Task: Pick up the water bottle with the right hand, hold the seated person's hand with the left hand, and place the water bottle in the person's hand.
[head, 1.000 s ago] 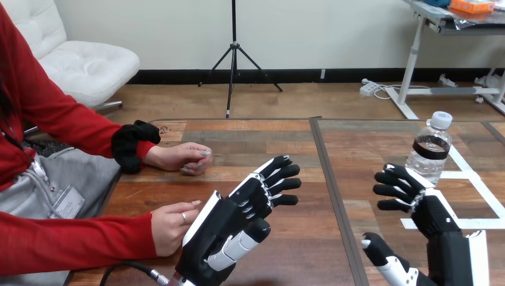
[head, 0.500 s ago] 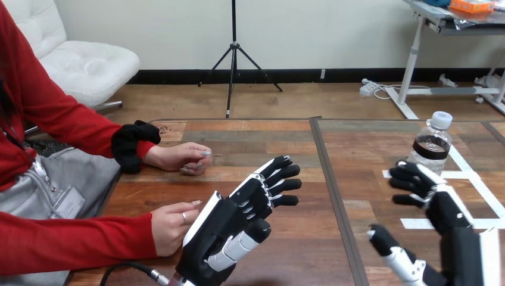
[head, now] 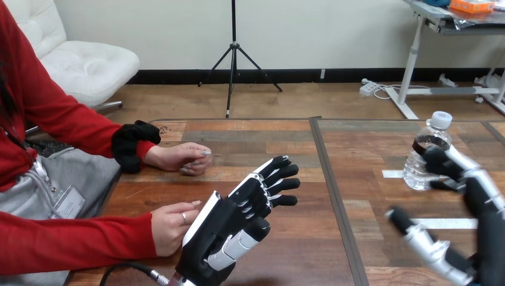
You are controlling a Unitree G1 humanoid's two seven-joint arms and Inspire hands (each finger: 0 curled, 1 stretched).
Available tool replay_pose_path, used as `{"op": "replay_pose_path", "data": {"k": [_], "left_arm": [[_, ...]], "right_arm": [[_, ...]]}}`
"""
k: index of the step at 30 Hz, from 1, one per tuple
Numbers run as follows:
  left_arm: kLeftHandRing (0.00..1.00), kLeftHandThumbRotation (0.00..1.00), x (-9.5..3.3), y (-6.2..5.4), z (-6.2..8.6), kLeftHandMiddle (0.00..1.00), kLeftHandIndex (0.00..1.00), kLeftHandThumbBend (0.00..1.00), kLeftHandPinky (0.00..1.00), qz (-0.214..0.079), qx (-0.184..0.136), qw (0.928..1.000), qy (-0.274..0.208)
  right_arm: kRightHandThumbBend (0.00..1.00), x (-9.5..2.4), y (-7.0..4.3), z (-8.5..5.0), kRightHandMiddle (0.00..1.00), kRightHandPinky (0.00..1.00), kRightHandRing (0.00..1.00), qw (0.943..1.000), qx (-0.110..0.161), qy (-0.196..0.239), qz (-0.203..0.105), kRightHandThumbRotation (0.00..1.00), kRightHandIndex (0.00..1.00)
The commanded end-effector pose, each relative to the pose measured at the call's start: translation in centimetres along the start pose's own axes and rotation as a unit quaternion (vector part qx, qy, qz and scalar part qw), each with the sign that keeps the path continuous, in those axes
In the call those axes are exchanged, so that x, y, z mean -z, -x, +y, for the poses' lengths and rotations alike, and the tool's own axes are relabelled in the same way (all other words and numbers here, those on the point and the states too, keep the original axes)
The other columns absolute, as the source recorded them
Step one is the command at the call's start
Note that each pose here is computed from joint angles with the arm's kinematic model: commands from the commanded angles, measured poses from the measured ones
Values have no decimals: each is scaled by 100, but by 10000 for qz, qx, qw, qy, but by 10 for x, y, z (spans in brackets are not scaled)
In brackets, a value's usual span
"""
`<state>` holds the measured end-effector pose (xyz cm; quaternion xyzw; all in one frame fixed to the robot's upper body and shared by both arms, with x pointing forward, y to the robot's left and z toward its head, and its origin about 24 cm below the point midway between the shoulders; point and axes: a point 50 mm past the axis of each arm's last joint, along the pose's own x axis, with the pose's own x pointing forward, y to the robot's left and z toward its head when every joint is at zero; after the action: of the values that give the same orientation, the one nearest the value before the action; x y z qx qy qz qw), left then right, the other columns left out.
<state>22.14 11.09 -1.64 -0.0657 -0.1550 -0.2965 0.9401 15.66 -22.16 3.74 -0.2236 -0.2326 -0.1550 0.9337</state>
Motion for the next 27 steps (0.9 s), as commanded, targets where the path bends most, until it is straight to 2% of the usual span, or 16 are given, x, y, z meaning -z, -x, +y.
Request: {"op": "replay_pose_path", "data": {"k": [1,15,27], "left_arm": [[86,75,-9,-28,-3,89,90,92,79,-406,140,9991,20],[86,75,-8,-29,-5,88,89,92,78,-458,113,9989,41],[87,74,-7,-29,-6,89,90,91,80,-471,154,9987,144]], "right_arm": [[84,-10,-35,-16,74,64,72,9975,262,307,-588,50,76],[90,-6,-66,-46,76,64,75,9947,400,814,-484,50,77],[95,-2,-93,-62,78,66,77,9945,424,927,-234,46,78]]}}
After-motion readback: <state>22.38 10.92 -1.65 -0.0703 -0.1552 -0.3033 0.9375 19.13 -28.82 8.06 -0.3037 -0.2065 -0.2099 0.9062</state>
